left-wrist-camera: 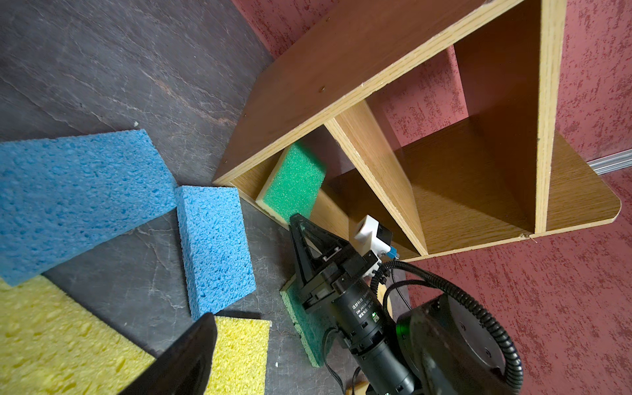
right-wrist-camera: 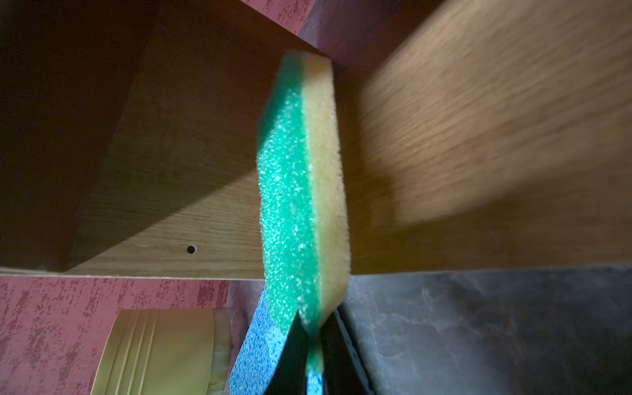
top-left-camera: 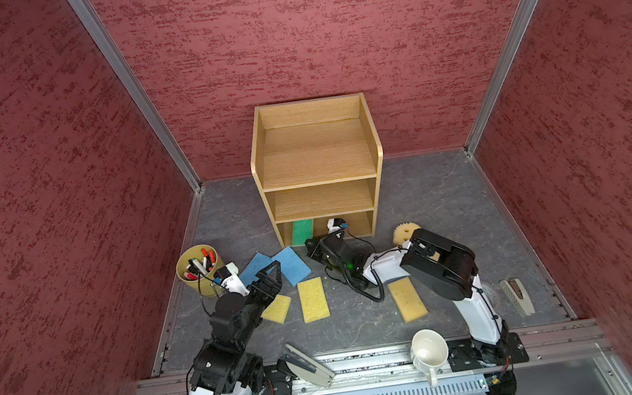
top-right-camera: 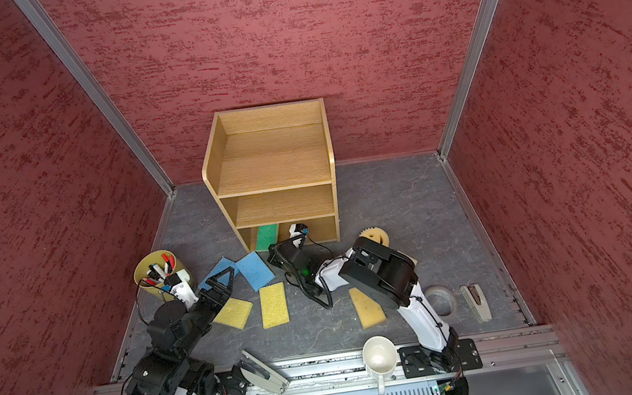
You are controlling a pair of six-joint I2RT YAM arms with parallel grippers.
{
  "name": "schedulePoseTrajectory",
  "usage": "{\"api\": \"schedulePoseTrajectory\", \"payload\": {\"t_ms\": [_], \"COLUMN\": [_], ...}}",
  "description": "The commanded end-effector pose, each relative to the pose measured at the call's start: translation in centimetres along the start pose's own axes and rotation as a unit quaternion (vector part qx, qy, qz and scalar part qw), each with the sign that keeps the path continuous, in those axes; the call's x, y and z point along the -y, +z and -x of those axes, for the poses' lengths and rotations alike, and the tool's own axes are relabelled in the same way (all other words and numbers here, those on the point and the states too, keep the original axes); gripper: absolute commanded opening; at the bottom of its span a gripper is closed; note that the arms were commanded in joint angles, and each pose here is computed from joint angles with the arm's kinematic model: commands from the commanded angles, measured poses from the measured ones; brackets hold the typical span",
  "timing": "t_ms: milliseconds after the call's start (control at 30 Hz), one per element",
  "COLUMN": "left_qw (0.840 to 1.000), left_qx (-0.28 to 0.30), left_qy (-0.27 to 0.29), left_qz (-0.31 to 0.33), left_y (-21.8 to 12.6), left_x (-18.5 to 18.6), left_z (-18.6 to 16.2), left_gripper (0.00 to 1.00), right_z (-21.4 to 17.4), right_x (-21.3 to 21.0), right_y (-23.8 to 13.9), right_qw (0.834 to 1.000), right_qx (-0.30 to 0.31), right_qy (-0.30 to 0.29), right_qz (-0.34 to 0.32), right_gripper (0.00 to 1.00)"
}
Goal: Place and organize the cleaning sponges onto the shelf
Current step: 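Push the sponge upright into the bottom shelf with the right gripper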
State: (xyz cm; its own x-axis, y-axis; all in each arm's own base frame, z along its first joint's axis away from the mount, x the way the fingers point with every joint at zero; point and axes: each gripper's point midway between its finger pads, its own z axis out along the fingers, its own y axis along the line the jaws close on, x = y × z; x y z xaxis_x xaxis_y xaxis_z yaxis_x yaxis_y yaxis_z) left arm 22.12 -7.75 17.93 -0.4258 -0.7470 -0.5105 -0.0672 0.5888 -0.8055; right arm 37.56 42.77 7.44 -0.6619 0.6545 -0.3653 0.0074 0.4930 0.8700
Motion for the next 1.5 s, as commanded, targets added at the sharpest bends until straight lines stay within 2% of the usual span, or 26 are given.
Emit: {"api": "schedulePoseTrajectory", "payload": {"t_ms": [0,533,933,1467], "left_qw": [1.0,1.0,1.0,1.0], "left_qx": [-0.001,-0.008,-0.01,-0.013], "left_qy": [0.001,0.0,0.001,0.0], "left_qz": [-0.003,-0.003,-0.002,-0.002], "left_y": [0.0,0.1,0.1,0.1], "left_x": [-0.1,-0.2,-0.2,-0.3], "left_z": [-0.1,-0.4,-0.5,-0.6], "left_gripper": [0.89,0.89,0.89,0.89], "right_z": [0.8,1.2,1.2,0.1], "right_x": [0.5,1.4,1.3,1.2], "right_y": [0.9,2.1,1.4,-0.1], "right_qw": [1.0,1.0,1.0,0.999], "right_qx": [0.019,0.018,0.01,-0.016], "right_qy": [0.015,0.018,0.021,0.04], "right_qz": [-0.009,-0.016,-0.011,-0.004], "right_gripper": [0.15,0.3,0.54,0.57]}}
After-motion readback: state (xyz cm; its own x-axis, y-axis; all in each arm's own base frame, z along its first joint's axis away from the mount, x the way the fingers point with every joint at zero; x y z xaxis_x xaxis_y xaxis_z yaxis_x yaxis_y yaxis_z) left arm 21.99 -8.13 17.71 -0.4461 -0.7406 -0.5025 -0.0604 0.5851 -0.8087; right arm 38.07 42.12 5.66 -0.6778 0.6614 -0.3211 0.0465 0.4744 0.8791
